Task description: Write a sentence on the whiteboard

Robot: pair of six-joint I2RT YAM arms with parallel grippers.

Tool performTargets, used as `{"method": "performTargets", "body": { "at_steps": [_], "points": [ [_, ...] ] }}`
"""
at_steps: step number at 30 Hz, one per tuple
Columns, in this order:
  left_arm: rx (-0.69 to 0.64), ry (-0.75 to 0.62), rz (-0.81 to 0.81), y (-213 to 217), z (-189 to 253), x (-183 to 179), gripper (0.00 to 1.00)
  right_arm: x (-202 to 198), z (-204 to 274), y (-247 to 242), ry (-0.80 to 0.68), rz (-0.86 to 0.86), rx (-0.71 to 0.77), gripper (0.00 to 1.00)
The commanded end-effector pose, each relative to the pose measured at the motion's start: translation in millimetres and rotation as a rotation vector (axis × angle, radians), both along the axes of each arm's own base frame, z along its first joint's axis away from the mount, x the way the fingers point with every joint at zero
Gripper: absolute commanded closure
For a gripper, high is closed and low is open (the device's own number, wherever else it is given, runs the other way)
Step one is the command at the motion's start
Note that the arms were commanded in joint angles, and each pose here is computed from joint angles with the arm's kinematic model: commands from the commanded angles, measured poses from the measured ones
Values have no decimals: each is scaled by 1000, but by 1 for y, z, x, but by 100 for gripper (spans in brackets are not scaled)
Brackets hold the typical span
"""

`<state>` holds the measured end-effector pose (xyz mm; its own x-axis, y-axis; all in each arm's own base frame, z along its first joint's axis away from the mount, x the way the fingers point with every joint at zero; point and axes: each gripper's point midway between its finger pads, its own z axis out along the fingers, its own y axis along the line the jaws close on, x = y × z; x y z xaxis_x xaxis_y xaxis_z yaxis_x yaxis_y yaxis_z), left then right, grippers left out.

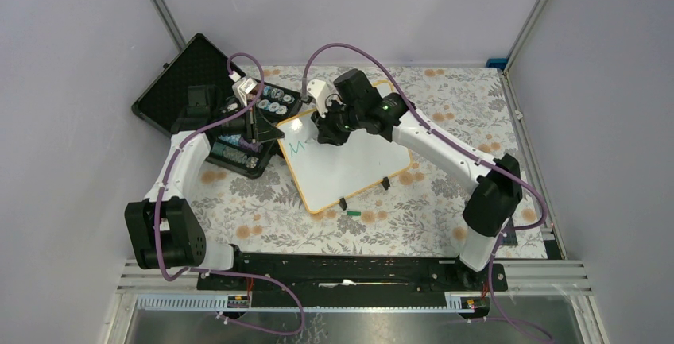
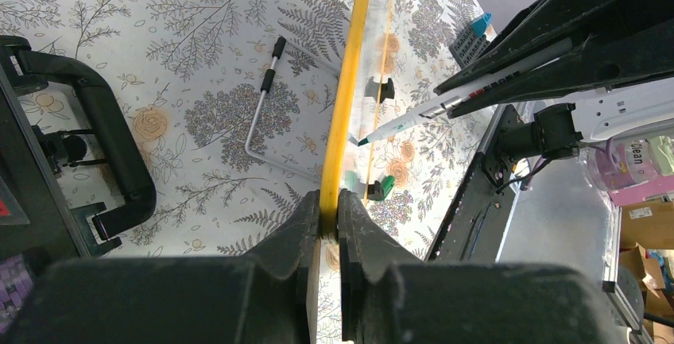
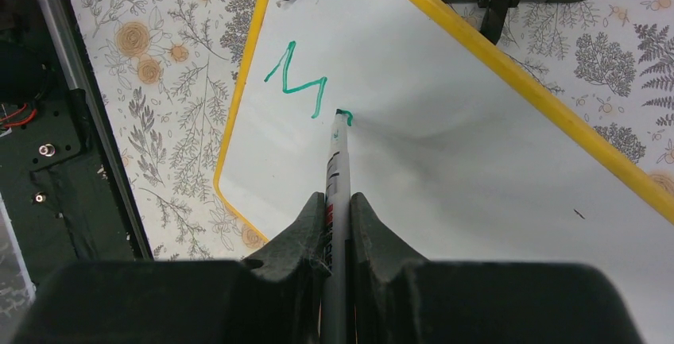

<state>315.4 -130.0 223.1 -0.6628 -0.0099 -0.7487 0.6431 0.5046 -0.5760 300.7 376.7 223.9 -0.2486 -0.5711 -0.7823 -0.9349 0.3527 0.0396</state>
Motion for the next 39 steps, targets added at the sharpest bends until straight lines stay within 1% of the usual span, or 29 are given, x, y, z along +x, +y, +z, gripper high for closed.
{"method": "performTargets", "body": {
  "at_steps": [1,19,39],
  "points": [
    [37,-90,-9,0,5,4,100,-1,3,7,-12,18,11,100],
    [37,-88,-8,0,4,5,100,-9,-12,-3,1,24,-23,100],
    [36,-87,-8,0,5,3,100,11,1,-19,-74,-46,-43,100]
  ]
}}
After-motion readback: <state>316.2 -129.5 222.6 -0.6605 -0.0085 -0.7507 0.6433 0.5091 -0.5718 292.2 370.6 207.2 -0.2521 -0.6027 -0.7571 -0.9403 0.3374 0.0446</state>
